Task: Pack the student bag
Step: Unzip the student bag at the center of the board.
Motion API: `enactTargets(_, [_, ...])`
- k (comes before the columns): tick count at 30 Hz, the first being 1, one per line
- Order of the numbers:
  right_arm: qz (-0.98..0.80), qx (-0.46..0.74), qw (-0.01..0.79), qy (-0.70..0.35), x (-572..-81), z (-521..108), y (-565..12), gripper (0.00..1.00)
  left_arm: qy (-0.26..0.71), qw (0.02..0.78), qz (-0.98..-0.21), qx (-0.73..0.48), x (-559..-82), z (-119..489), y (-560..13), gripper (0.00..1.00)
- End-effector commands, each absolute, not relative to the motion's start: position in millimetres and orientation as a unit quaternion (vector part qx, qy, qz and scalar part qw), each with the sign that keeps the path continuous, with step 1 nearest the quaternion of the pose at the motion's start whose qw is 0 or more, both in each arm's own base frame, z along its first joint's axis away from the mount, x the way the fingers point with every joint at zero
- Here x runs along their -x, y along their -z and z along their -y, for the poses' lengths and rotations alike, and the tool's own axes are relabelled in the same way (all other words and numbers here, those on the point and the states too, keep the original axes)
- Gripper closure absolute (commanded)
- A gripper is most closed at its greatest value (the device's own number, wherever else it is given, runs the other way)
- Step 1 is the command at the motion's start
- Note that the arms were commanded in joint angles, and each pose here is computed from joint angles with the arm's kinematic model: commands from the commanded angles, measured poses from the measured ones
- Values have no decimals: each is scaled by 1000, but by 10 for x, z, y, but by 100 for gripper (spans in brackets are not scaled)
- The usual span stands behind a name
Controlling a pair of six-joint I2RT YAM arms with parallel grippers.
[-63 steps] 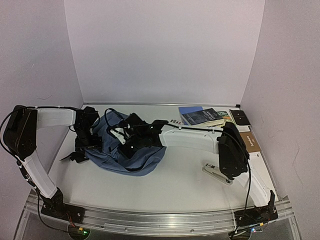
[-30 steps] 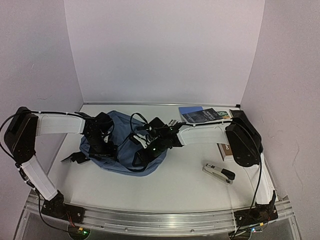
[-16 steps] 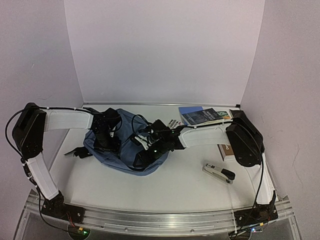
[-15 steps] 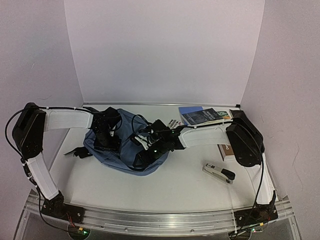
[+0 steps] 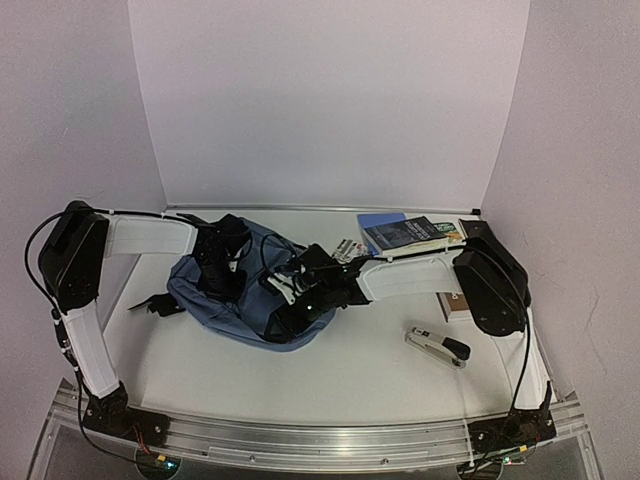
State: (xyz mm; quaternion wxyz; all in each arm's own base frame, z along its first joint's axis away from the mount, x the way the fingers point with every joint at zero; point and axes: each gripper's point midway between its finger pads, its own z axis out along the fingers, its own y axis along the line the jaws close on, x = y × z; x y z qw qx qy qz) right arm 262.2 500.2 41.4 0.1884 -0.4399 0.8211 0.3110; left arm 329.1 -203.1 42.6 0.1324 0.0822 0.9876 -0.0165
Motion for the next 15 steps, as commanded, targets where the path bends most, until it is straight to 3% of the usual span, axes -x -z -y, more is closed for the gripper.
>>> enactTargets(1, [-828,453,197,-265,-2550,-4890,-298,28,68,201,-976,-56,-3484,2066,-906,95])
enactTargets(2, [-830,452,200,-259,-2570,-4883,-270,27,80,214,-972,-50,-3506,2066,-1033,99])
enactTargets(9, [-830,453,248,-211,-2818,-4871,-315,26,235,345,-908,-35,-3573,2159,-2231,100])
enactTargets(15, [-803,466,287,-236,-2886,-5032,-771,26,243,370,-897,-4,-3645,1967,-2477,100])
